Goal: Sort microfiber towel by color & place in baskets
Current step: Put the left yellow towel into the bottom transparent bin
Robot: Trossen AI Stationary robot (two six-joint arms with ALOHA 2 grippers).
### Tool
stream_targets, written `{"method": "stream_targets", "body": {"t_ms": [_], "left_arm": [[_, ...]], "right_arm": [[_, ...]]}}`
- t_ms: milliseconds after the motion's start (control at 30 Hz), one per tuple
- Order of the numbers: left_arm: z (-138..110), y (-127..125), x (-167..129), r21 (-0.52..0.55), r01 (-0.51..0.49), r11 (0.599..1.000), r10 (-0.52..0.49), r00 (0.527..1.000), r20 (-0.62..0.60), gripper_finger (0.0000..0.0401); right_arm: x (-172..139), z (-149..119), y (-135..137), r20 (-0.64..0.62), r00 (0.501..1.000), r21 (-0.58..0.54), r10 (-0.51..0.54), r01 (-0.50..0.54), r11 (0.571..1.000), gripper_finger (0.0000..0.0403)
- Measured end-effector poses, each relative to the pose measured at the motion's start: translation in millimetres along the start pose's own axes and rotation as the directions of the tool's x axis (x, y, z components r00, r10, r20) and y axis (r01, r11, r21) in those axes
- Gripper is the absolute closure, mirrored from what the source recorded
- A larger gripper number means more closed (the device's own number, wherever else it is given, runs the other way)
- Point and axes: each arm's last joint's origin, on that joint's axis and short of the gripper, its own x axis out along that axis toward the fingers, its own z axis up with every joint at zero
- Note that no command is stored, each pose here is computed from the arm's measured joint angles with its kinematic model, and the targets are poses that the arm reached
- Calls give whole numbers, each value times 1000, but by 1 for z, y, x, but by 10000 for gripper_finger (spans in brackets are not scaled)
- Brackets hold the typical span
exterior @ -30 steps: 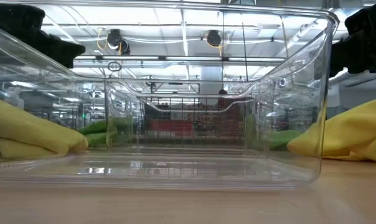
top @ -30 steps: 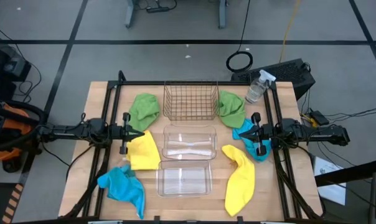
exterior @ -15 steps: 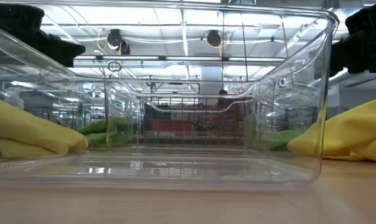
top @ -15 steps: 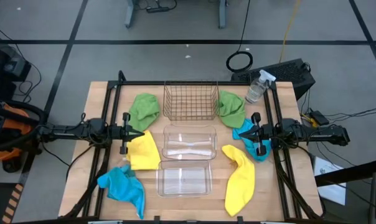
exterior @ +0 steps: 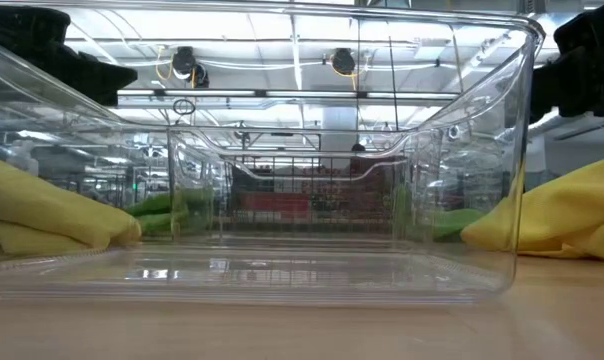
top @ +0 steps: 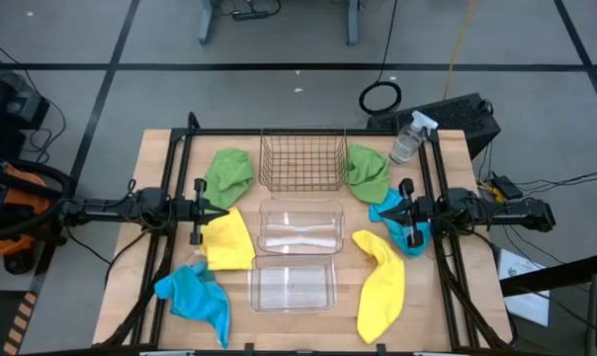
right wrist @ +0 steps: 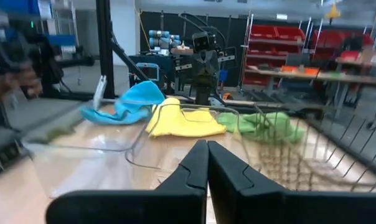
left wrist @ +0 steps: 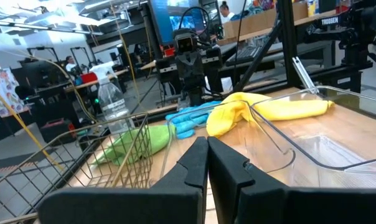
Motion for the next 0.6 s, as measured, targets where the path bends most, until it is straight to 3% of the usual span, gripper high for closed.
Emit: {"method": "stream_targets", "body": {"t_ms": [133, 400, 600], "left_arm": [[-1, 0, 0, -26, 2, 1000, -2, 1000, -6, 383], [6, 4, -1, -133, -98, 986, 100, 995, 9, 383], [35, 13, -6, -193, -118, 974, 136, 987, 83, 383]], "right_arm": [[0, 0, 0, 3, 1000, 83, 0, 0, 997, 403], [0, 0, 0, 3, 1000, 90, -2, 2, 996, 403], [0, 0, 0, -2, 1000, 136, -2, 3, 991, 403]]}}
